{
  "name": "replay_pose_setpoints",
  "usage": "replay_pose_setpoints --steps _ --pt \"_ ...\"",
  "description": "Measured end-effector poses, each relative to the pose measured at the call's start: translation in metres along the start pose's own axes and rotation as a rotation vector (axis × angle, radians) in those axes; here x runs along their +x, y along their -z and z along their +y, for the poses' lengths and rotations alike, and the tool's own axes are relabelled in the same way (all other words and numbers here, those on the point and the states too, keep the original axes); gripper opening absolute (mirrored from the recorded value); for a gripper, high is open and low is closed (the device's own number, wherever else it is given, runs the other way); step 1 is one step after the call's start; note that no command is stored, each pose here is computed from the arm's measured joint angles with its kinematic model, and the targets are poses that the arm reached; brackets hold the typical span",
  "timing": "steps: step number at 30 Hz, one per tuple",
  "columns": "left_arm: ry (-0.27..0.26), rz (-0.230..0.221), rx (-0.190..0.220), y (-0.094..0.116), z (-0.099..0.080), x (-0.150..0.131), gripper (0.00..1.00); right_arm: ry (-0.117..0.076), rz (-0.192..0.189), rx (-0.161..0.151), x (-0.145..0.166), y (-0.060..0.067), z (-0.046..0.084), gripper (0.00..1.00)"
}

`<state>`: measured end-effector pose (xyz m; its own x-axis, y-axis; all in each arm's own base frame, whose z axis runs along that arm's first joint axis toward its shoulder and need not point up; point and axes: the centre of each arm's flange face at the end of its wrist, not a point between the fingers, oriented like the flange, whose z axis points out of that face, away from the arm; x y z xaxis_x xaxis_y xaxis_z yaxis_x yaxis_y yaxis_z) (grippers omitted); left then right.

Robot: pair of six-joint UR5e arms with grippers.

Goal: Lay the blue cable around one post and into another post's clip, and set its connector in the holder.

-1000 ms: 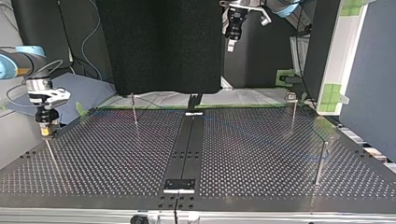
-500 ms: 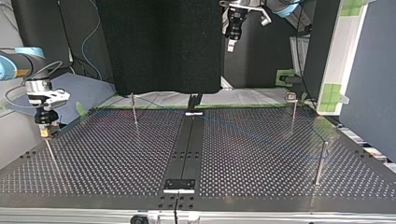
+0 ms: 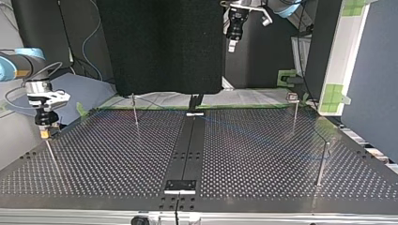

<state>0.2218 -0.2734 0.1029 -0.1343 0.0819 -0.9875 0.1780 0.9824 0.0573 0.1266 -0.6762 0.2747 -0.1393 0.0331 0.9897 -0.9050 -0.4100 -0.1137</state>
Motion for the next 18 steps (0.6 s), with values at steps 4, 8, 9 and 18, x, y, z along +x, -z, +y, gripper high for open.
replay_pose_setpoints --steps 4,8,9,18 --pt "-0.001 0.0 0.0 -0.0002 -0.0001 -0.0002 1.0 0.002 0.003 0.002 -0.0001 -0.0007 0.0003 0.05" --pt "0.0 0.0 0.0 -0.0007 -0.0004 -0.0005 1.0 0.003 0.004 0.007 -0.0002 -0.0011 0.0002 0.05" --pt "0.0 -0.001 0.0 -0.0008 -0.0004 -0.0006 1.0 0.003 0.004 0.008 -0.0002 -0.0012 0.0001 0.05" --pt "0.0 -0.001 0.0 -0.0011 -0.0006 -0.0008 1.0 0.004 0.006 0.018 -0.0011 -0.0023 -0.0021 0.05"
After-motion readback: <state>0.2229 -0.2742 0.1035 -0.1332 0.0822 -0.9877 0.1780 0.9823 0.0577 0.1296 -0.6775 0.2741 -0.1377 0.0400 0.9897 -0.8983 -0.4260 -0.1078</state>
